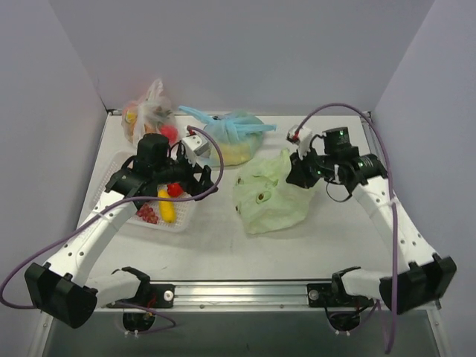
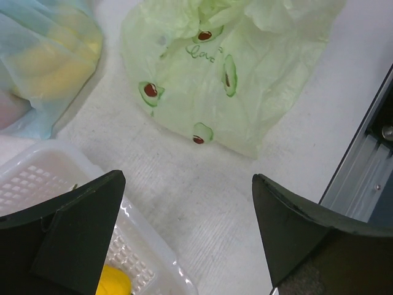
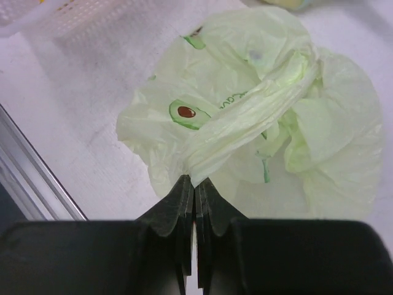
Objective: Place the fake fruits into the plastic bag and tie a complex knot
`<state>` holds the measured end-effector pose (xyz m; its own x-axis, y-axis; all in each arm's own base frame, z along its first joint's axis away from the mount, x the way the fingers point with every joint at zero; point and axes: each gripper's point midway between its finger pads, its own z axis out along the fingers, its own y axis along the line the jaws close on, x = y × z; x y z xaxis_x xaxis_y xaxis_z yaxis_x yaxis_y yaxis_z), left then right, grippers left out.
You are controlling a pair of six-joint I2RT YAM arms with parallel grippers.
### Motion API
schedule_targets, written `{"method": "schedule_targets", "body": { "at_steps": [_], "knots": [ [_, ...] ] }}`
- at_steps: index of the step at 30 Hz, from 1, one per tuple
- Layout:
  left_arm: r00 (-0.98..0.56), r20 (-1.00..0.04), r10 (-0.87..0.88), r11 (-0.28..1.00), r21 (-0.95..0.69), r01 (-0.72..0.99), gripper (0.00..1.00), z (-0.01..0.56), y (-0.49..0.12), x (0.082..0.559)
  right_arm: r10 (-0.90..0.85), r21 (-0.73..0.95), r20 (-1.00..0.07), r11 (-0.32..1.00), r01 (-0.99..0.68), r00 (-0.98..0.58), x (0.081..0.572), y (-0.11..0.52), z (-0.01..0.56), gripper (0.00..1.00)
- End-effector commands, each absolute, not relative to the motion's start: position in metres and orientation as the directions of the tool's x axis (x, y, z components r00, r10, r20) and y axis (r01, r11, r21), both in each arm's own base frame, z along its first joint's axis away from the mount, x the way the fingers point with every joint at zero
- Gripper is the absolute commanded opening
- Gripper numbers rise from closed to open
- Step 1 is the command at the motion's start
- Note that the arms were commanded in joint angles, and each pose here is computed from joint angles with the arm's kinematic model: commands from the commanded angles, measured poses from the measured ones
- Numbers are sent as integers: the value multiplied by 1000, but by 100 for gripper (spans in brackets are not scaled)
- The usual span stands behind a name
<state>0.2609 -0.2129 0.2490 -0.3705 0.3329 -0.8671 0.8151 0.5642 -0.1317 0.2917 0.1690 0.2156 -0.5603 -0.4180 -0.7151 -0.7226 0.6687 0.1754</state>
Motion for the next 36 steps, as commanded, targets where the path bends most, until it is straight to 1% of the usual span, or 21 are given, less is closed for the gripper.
{"method": "schedule_targets", "body": {
  "at_steps": [1, 4, 5, 6, 7, 8, 10, 11, 12, 13, 16, 18, 20, 22, 24, 25, 27, 28, 32, 35, 36],
  "knots": [
    [-329, -927, 179, 585, -169, 793, 96, 299, -230, 288, -561, 14, -763, 483, -875, -322, 259, 165, 215, 0],
    [-343, -931, 128, 540, -225, 811, 95, 310, -242, 291, -559, -81, -807, 424, -902, -190, 251, 167, 236, 0],
    [-326, -938, 117, 502, -227, 834, 95, 314, -249, 289, -552, -92, -817, 411, -907, -167, 249, 169, 241, 0],
    [-321, -939, 127, 395, -249, 884, 95, 311, -259, 272, -544, -106, -826, 405, -908, -146, 246, 169, 247, 0],
    [-304, -942, 139, 361, -238, 902, 96, 306, -264, 266, -529, -105, -840, 378, -920, -121, 242, 173, 251, 0],
    [-243, -960, 138, 342, -184, 922, 97, 309, -269, 263, -546, -136, -835, 330, -934, -71, 237, 173, 244, 0],
    [-229, -962, 150, 370, -160, 915, 97, 293, -266, 269, -554, -248, -830, 252, -935, 71, 224, 172, 245, 0],
    [-207, -966, 157, 397, -131, 908, 98, 289, -264, 279, -577, -276, -809, 211, -938, 109, 216, 169, 228, 0],
    [-206, -965, 164, 425, -119, 897, 98, 285, -261, 288, -599, -400, -762, 136, -906, 246, 212, 164, 229, 0],
    [-196, -967, 165, 433, -108, 895, 97, 288, -261, 296, -616, -435, -733, 100, -895, 287, 208, 161, 224, 0],
    [-268, -952, 148, 451, -176, 875, 97, 283, -272, 331, -638, -526, -636, -55, -849, 435, 193, 154, 216, 0],
    [-291, -944, 158, 428, -200, 881, 97, 281, -289, 337, -641, -559, -583, -130, -819, 499, 190, 153, 213, 0],
    [-307, -934, 183, 434, -204, 877, 97, 274, -309, 353, -645, -572, -546, -179, -800, 534, 188, 151, 208, 0],
    [-314, -922, 228, 394, -208, 896, 98, 257, -338, 351, -652, -565, -519, -223, -794, 552, 184, 147, 198, 0],
    [-293, -923, 248, 368, -190, 910, 97, 254, -358, 350, -656, -561, -502, -249, -790, 563, 180, 144, 192, 0],
    [-301, -911, 281, 337, -199, 920, 97, 237, -375, 342, -654, -561, -491, -268, -783, 575, 178, 143, 188, 0],
    [-298, -905, 303, 320, -198, 926, 97, 227, -391, 340, -653, -563, -485, -276, -779, 582, 176, 142, 184, 0],
    [-310, -889, 338, 300, -211, 930, 97, 209, -404, 333, -655, -559, -484, -279, -780, 581, 175, 141, 181, 0],
    [-314, -863, 395, 291, -207, 934, 97, 174, -428, 325, -667, -554, -472, -285, -782, 577, 175, 138, 179, 0],
    [-313, -836, 451, 387, -134, 913, 98, 142, -438, 338, -671, -548, -470, -289, -785, 574, 173, 137, 176, 0],
    [-321, -827, 462, 444, -97, 891, 95, 133, -435, 350, -670, -548, -466, -294, -783, 577, 173, 137, 175, 0]
  ]
}}
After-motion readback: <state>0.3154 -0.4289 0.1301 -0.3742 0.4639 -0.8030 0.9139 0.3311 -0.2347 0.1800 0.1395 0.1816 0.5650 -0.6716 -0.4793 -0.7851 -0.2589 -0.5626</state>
